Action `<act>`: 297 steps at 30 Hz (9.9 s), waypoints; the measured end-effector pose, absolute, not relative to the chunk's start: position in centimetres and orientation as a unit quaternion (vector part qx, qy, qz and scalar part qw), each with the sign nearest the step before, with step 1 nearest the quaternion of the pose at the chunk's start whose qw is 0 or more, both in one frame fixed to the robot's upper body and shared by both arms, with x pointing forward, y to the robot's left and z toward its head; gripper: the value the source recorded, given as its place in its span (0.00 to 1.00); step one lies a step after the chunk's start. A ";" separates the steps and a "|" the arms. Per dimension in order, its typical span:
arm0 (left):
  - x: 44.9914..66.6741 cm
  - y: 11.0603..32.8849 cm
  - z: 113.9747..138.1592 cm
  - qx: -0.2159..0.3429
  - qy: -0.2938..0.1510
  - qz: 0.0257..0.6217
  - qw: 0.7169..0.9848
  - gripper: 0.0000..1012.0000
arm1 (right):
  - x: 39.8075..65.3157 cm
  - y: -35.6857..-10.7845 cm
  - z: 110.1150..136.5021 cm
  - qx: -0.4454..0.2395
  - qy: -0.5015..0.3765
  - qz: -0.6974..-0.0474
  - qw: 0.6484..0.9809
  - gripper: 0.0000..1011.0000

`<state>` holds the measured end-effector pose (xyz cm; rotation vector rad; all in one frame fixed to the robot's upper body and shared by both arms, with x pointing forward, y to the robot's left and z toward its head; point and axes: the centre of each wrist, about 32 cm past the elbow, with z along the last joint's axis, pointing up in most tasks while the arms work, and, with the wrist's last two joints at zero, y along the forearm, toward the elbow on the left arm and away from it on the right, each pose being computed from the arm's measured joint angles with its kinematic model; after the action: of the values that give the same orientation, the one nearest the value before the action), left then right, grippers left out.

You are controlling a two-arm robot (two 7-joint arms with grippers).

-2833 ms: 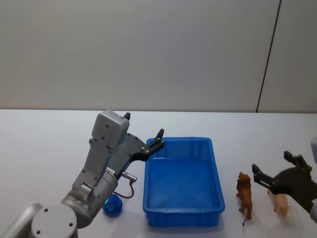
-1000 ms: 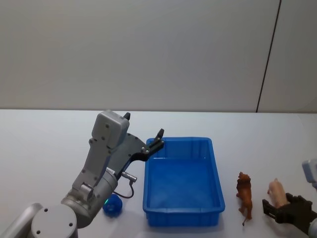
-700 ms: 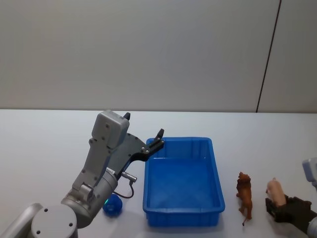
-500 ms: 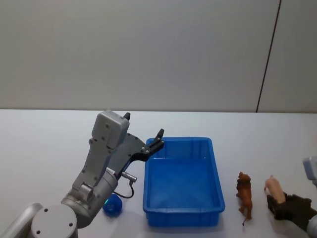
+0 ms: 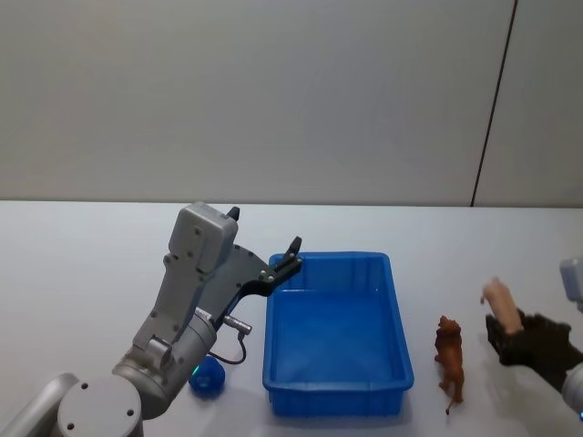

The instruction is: Pick up the two dolls from the table and place them into the box.

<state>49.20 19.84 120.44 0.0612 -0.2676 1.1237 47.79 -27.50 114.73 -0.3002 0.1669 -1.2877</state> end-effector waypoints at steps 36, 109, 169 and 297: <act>49.2 19.8 120.4 0.029 -0.126 0.531 0.837 0.99 | 50.5 -20.4 119.2 -0.119 0.050 -0.417 0.900 0.45; 49.2 19.8 120.4 0.029 -0.126 0.531 0.837 0.99 | 48.8 -25.2 114.8 -0.178 0.139 -0.517 0.826 0.99; 49.2 19.8 120.4 0.029 -0.126 0.531 0.837 0.99 | 49.2 -22.3 119.2 -0.086 0.037 -0.494 0.865 0.33; 48.6 27.9 111.0 0.215 0.056 0.496 0.839 0.77 | 48.4 -26.7 119.3 -0.039 0.022 -0.467 0.883 0.99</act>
<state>48.63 27.91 111.01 0.4543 0.1189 1.0494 48.41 -26.72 119.33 -0.0802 0.0458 -0.9719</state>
